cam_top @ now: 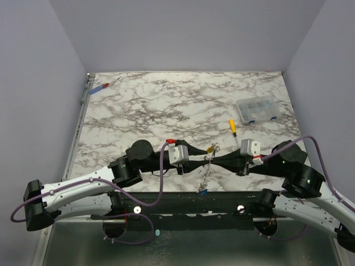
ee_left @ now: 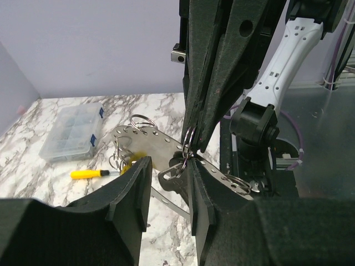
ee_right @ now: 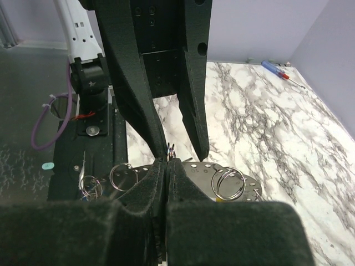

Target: Put the keys on the keyring

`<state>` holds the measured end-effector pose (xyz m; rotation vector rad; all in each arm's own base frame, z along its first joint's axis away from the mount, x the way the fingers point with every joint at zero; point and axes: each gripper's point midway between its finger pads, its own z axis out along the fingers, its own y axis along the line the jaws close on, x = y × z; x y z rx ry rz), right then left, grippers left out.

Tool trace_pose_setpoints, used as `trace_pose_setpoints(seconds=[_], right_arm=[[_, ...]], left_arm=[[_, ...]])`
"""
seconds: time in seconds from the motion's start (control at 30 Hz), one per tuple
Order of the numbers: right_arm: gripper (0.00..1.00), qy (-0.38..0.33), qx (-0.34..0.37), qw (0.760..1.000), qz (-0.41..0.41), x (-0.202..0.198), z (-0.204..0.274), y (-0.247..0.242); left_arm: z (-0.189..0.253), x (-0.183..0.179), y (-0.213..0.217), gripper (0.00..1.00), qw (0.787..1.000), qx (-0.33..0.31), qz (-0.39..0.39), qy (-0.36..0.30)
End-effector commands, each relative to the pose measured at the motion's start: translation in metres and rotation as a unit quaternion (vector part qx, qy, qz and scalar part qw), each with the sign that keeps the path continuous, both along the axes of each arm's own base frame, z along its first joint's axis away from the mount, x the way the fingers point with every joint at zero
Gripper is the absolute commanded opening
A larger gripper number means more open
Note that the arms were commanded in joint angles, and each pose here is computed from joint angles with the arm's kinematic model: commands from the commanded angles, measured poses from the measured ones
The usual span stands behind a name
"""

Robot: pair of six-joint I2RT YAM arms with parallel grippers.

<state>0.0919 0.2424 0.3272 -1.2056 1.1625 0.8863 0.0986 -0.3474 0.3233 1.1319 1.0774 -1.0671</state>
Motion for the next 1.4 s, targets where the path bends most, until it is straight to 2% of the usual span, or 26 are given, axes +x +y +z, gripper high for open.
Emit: trace_pose_setpoints(seconds=[0.0, 0.47, 0.73, 0.83, 1.37], right_arm=[[0.01, -0.014, 0.026, 1.0, 0.0, 0.0014, 0.0181, 0.0031], [0.01, -0.008, 0.021, 1.0, -0.008, 0.0049, 0.015, 0.0039], [0.01, -0.006, 0.022, 1.0, -0.019, 0.0082, 0.0155, 0.0022], [0.01, -0.008, 0.025, 0.999, -0.023, 0.0087, 0.018, 0.0007], [0.01, -0.007, 0.024, 0.999, -0.021, 0.0085, 0.0168, 0.0018]], left_arm=[[0.0141, -0.0095, -0.0054, 0.37, 0.999, -0.022, -0.028, -0.005], [0.0124, -0.0091, -0.009, 0.35, 0.999, -0.023, -0.031, -0.002], [0.0148, -0.0083, -0.0057, 0.47, 0.999, -0.028, -0.025, 0.003], [0.0148, -0.0077, -0.0034, 0.47, 0.999, -0.029, -0.02, 0.003], [0.0141, -0.0095, -0.0067, 0.37, 0.999, -0.027, -0.029, 0.01]])
